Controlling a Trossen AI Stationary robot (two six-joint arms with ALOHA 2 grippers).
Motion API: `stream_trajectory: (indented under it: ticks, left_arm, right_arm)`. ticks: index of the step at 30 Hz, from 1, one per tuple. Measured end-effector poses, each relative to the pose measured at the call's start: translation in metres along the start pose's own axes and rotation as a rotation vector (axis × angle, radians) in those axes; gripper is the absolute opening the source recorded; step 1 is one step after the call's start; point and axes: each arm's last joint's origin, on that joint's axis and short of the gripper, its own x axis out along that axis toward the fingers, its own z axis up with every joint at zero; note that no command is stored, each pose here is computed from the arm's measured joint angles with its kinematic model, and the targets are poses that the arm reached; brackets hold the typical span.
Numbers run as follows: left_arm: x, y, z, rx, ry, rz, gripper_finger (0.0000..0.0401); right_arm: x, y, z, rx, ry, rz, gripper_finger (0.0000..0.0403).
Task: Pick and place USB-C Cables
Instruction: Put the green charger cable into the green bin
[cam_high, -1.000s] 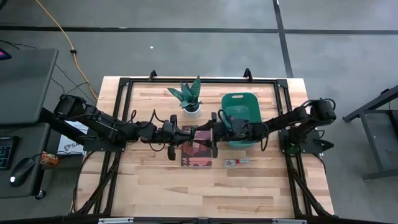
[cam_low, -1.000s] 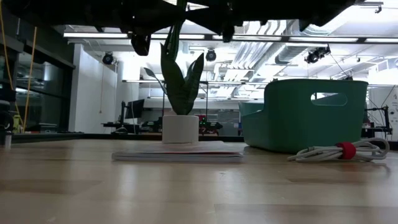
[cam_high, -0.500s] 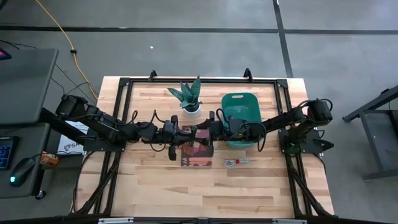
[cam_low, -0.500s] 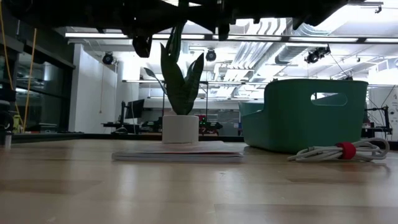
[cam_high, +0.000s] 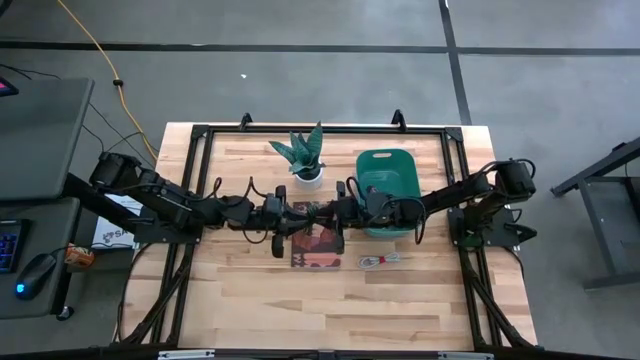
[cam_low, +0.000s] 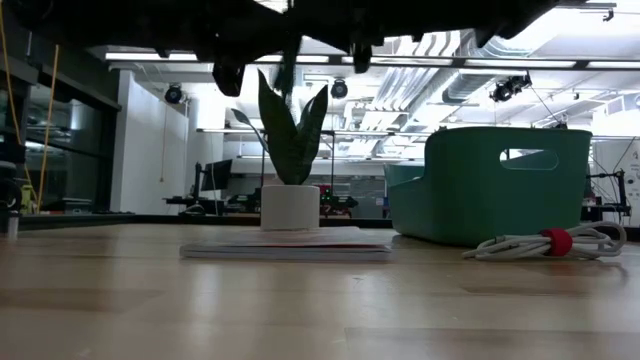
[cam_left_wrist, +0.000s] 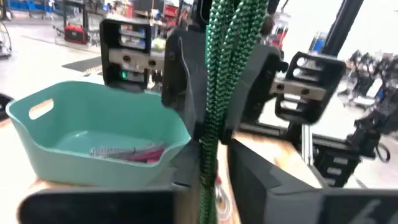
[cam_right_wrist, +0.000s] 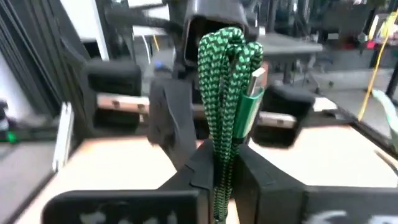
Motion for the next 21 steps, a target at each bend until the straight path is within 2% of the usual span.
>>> stream_trajectory:
  ticks: [3,8,11,16,21]
  left_arm:
    - [-0.003,0.0,-0.001,0.007,0.041,0.004,0.01]
    - [-0.016,0.0,0.013,0.038,0.05,0.003,0.0161]
    - [-0.029,0.001,0.023,0.053,0.086,0.013,0.0185]
    - [-0.058,0.001,0.034,0.035,0.058,0.0,0.0199]
    - [-0.08,0.006,0.028,0.059,0.012,0.054,0.0197]
  right_arm:
    - [-0.011,-0.002,0.005,-0.034,0.092,-0.035,0.0009]
    - [-0.041,0.004,0.017,-0.085,0.239,-0.105,0.0016]
    - [-0.061,0.009,0.014,-0.117,0.262,-0.143,0.0005]
    - [-0.105,0.007,0.006,-0.11,0.212,-0.189,0.0005]
    - [-0.141,0.0,0.007,-0.052,0.031,-0.174,0.0004]
